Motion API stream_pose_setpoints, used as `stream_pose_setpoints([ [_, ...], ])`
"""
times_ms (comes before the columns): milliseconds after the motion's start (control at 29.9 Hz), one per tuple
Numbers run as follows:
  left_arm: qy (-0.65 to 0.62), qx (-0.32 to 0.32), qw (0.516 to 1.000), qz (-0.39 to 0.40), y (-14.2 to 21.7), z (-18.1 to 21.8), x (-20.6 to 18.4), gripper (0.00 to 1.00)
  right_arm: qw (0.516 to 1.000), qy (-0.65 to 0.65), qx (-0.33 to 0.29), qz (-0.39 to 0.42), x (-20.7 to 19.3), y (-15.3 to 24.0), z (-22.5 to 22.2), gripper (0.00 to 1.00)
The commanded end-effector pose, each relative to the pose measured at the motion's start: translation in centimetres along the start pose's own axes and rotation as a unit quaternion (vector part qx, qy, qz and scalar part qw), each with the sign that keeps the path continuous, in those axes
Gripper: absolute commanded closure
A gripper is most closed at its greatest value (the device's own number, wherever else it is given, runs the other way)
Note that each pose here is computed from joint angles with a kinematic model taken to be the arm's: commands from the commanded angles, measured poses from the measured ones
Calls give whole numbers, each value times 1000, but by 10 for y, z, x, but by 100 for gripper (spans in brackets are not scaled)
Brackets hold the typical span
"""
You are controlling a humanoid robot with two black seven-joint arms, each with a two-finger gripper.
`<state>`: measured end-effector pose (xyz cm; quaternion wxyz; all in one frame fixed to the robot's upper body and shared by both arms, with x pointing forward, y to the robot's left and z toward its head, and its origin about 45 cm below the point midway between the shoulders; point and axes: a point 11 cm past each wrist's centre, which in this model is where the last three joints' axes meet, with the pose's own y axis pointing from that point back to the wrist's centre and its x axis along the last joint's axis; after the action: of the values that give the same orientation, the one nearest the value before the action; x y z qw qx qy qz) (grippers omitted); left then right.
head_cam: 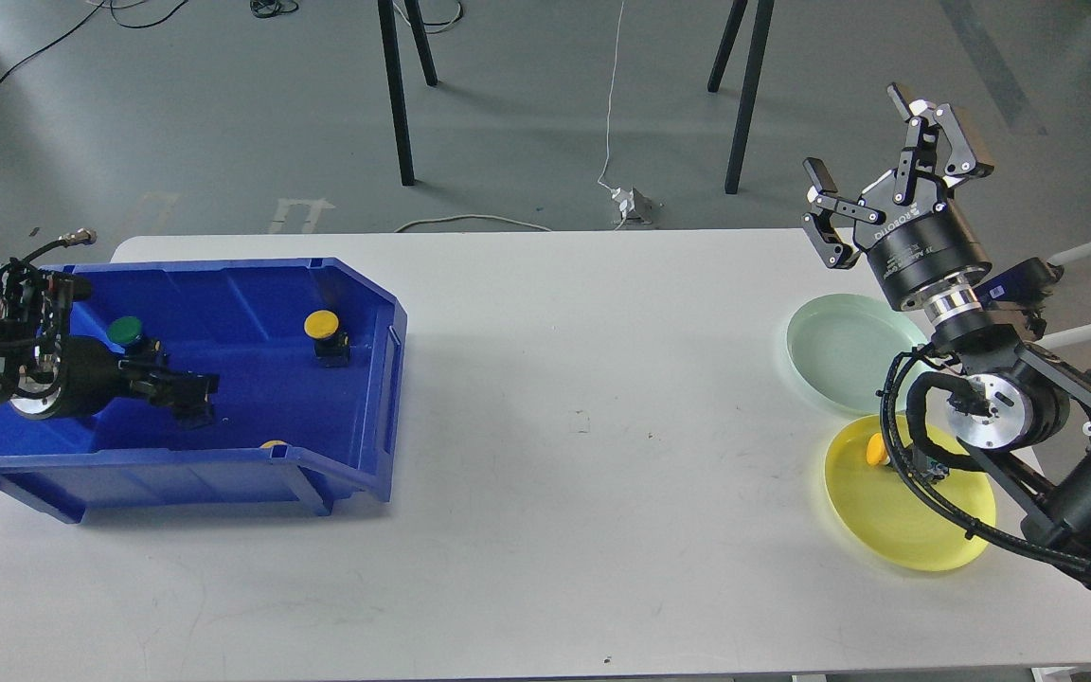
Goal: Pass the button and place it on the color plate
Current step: 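Grasp a green button in the blue bin with the left gripper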
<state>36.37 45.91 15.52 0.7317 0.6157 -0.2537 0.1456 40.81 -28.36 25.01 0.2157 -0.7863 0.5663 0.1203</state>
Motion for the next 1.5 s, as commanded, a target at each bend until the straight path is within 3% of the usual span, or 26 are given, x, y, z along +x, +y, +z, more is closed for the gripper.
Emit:
stream_pose_setpoints([
  [0, 6, 11, 1000, 3, 0, -8, -2, 8, 1000, 0, -1, 1, 1, 1, 1, 4],
  [367, 21, 21, 1000, -2, -11, -11, -9, 8, 1000, -2, -2, -1, -1, 2, 2, 4],
  [635, 17, 23, 1000, -3, -11, -12, -11, 28, 1000, -2, -2, -1, -1, 2, 2, 4],
  [869, 13, 24, 1000, 4, -11, -12, -9, 35, 1000, -3, -3, 0, 0, 3, 3, 4],
  [1236, 12, 23, 1000, 1, -11, -12, -12, 63, 1000, -3, -3, 1, 0, 3, 3, 4],
  [1470, 10, 23, 1000, 2, -11, -11, -10, 68, 1000, -3, -4, 1, 0, 4, 3, 4],
])
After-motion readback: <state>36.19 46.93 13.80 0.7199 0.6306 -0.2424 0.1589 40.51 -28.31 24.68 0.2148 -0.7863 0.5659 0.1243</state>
